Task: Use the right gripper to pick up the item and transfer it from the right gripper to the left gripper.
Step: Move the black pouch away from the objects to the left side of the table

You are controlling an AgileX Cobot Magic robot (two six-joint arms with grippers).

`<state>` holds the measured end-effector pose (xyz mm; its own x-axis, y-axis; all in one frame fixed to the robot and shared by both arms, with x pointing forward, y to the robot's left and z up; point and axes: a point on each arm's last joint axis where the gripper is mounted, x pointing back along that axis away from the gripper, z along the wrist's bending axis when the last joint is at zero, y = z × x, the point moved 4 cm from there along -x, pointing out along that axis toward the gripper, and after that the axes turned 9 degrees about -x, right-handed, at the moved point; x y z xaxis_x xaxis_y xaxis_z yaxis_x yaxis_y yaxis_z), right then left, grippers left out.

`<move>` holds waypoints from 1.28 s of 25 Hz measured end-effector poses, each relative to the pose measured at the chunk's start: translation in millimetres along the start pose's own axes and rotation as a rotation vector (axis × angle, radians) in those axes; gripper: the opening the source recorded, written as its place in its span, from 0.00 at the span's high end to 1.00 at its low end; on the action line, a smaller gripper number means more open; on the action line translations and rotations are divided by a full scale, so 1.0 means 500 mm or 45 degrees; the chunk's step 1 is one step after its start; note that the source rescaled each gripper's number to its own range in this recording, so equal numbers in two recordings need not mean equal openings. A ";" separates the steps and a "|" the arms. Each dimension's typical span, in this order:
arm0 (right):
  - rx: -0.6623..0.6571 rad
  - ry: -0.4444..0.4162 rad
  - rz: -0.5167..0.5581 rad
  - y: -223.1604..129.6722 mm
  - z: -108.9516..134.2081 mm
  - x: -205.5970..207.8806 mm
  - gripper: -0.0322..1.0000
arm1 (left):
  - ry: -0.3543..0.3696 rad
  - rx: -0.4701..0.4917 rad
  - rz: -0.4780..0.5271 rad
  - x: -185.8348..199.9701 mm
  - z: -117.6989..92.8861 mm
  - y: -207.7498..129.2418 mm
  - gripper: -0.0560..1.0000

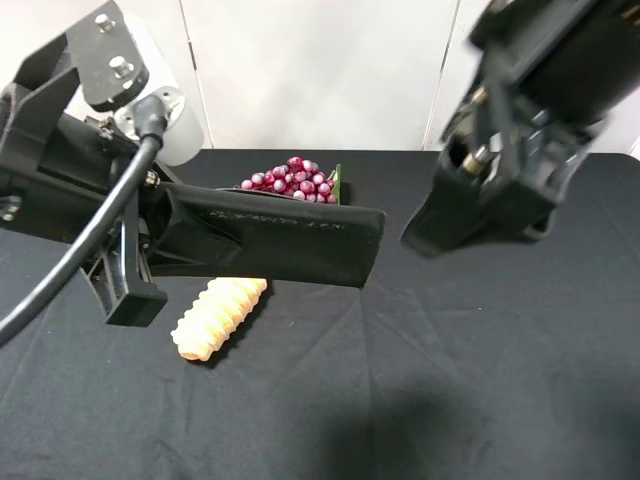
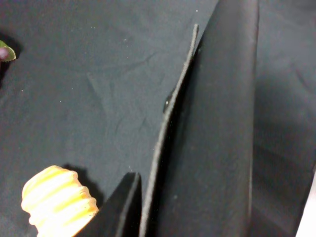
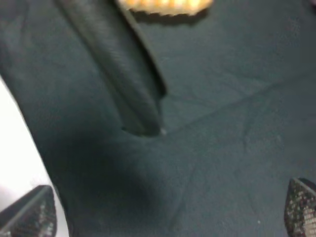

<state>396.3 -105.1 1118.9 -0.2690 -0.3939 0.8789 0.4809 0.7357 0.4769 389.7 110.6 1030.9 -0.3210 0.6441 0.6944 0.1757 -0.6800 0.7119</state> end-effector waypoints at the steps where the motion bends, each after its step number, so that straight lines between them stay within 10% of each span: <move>1: -0.042 -0.017 -0.027 -0.006 -0.001 0.015 0.00 | 0.000 0.000 0.000 0.000 0.000 0.000 0.94; 21: -0.358 -0.080 -0.226 -0.388 0.029 0.002 0.00 | 0.000 0.000 0.000 0.000 0.000 0.000 0.94; 32: -0.353 -0.074 -0.436 -0.409 0.031 0.001 0.00 | 0.000 0.000 0.000 0.000 0.000 0.000 0.94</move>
<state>284.9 -247.0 1021.6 -0.4944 -0.5521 0.6714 0.5595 0.3890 0.7319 389.7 110.6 1030.9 -0.3210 0.6441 0.6944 0.1757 -0.6800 0.7119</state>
